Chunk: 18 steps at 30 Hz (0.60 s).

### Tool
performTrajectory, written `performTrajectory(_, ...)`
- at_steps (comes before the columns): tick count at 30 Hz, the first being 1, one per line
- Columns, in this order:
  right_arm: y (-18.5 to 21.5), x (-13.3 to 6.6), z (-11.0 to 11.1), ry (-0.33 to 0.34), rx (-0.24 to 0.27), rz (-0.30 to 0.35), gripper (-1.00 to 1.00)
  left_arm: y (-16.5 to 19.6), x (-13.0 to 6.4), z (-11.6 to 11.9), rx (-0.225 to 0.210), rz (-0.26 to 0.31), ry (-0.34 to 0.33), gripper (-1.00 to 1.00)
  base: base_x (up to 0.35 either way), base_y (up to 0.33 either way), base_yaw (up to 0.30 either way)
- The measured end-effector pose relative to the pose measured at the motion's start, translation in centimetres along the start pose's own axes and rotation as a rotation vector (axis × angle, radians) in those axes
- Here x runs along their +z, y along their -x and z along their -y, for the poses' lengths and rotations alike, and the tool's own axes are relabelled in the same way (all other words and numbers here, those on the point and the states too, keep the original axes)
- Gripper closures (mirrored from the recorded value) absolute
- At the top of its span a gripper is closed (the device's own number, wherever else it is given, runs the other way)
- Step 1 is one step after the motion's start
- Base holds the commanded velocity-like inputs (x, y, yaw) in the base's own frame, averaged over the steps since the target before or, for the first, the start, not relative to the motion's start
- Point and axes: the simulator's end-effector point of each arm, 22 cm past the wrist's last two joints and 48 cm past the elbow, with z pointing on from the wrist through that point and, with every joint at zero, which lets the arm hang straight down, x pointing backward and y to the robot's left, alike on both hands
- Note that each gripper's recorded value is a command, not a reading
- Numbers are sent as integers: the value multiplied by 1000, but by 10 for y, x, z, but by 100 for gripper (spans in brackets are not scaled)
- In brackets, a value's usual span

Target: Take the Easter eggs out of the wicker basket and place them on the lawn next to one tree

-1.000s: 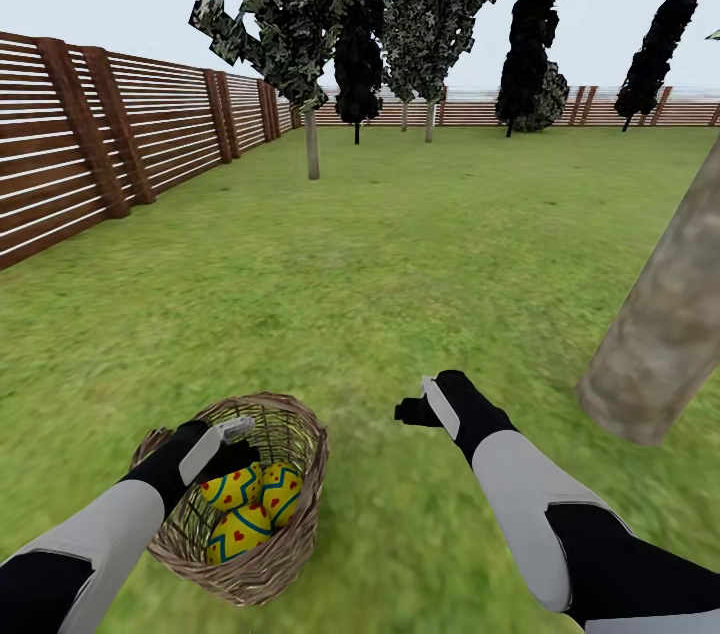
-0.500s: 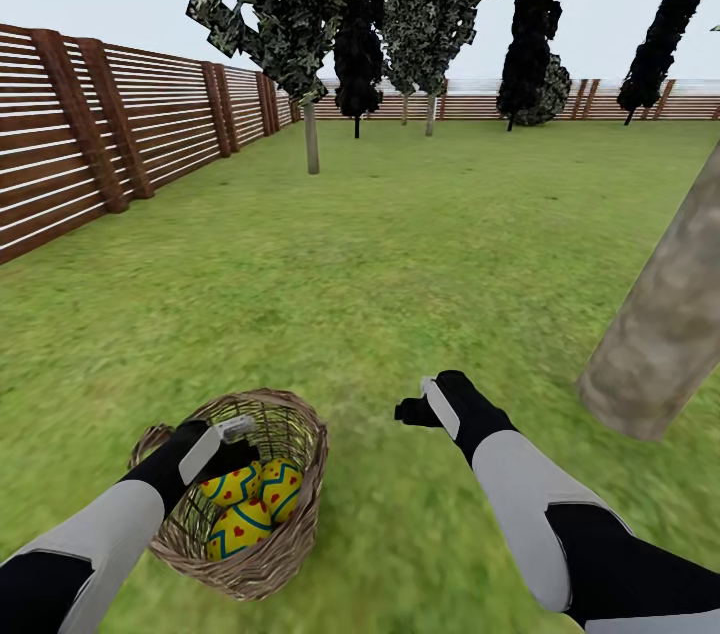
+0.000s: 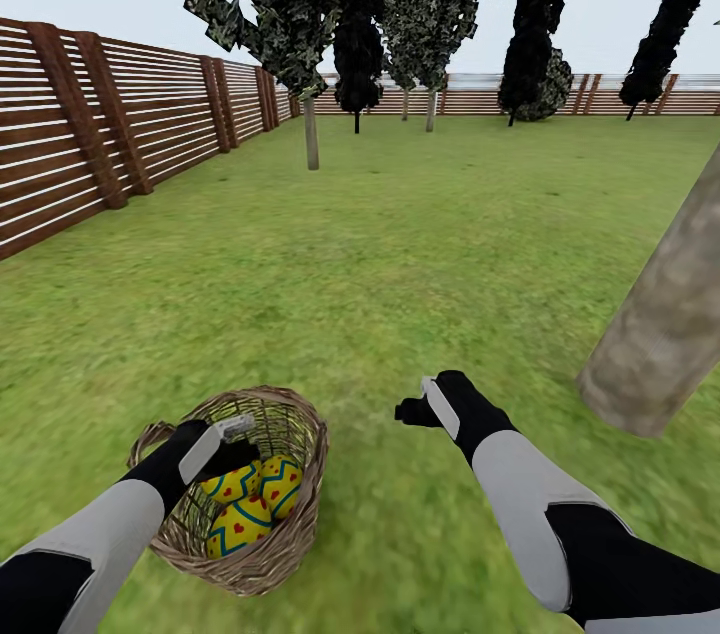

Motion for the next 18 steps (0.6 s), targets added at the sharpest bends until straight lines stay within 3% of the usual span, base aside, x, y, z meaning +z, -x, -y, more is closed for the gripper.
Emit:
performTrajectory(13, -2, 4, 1, -3, 0, -6, -100, -2, 3, 0, 0, -5, 1, -100, 0, 0, 2)
performTrajectory(18, -2, 4, 1, -2, 0, -5, -100, -2, 3, 1, 1, -6, 0, -100, 0, -1, 142)
